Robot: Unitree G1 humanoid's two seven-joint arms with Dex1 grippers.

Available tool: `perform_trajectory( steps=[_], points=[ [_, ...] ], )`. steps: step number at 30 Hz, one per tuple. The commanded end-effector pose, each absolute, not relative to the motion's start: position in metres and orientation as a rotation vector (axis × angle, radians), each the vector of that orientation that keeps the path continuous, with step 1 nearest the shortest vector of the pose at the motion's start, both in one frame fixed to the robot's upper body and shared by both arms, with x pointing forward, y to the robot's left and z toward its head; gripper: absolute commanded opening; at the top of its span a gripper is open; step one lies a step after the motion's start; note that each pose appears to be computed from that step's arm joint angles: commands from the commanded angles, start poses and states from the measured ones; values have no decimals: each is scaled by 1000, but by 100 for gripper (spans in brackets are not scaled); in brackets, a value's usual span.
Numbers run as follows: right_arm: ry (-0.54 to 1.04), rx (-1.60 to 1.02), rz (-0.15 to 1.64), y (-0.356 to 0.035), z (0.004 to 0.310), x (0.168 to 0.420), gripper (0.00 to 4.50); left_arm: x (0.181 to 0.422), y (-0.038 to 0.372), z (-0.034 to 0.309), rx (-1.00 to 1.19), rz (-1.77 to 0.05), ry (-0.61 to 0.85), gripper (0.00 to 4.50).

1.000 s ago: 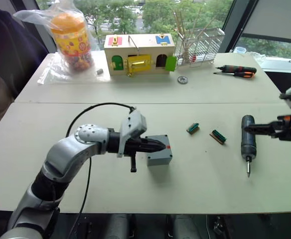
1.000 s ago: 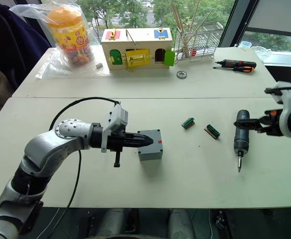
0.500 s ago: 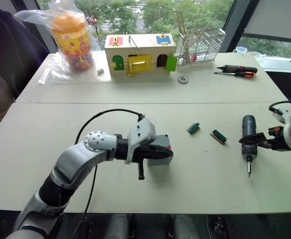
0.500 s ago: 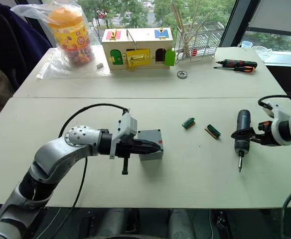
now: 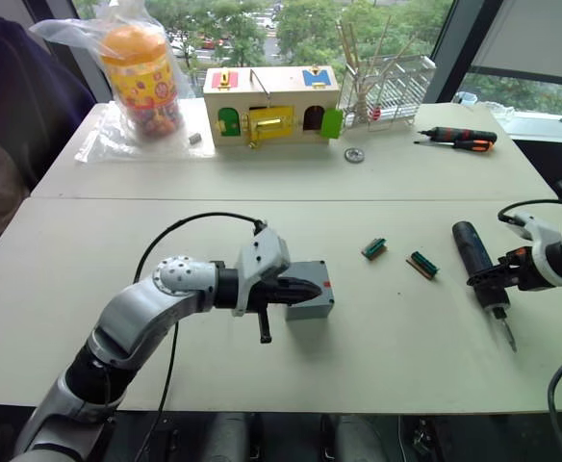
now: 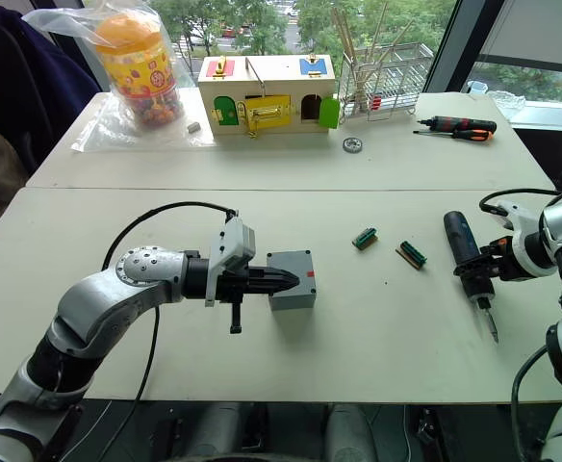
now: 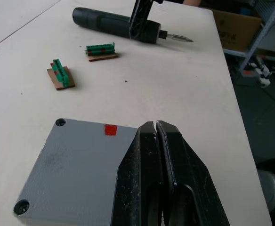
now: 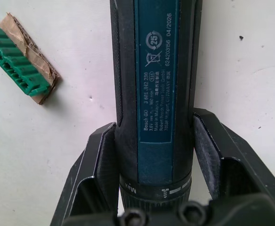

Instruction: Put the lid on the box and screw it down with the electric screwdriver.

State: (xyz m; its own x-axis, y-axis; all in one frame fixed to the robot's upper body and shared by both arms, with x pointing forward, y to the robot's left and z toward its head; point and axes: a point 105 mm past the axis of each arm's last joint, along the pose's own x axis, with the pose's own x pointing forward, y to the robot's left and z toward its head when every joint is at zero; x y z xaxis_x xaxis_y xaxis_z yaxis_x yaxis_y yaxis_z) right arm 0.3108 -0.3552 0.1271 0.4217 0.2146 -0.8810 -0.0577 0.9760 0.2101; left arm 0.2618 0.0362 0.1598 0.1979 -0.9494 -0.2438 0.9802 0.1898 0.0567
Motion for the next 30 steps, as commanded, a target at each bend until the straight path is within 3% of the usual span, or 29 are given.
perform_trajectory(
  steps=[1,5,8,11,13,21,30],
  points=[
    [941,226,107,-365,159,326,182,276,47,173,209,-1327,108,0],
    [567,275,157,-359,234,343,182,287,59,172,219,-1323,131,0],
    [220,250,292,-324,285,338,182,288,62,170,235,-1350,159,0],
    [-189,268,386,-282,314,319,182,291,64,168,251,-1359,179,0],
    [-386,282,387,-256,318,309,182,295,64,167,253,-1360,188,0],
    [-353,340,683,-163,277,300,182,297,51,163,286,-1403,203,0],
    [-258,314,807,-131,242,300,182,293,40,142,378,-1418,257,0]
  ],
)
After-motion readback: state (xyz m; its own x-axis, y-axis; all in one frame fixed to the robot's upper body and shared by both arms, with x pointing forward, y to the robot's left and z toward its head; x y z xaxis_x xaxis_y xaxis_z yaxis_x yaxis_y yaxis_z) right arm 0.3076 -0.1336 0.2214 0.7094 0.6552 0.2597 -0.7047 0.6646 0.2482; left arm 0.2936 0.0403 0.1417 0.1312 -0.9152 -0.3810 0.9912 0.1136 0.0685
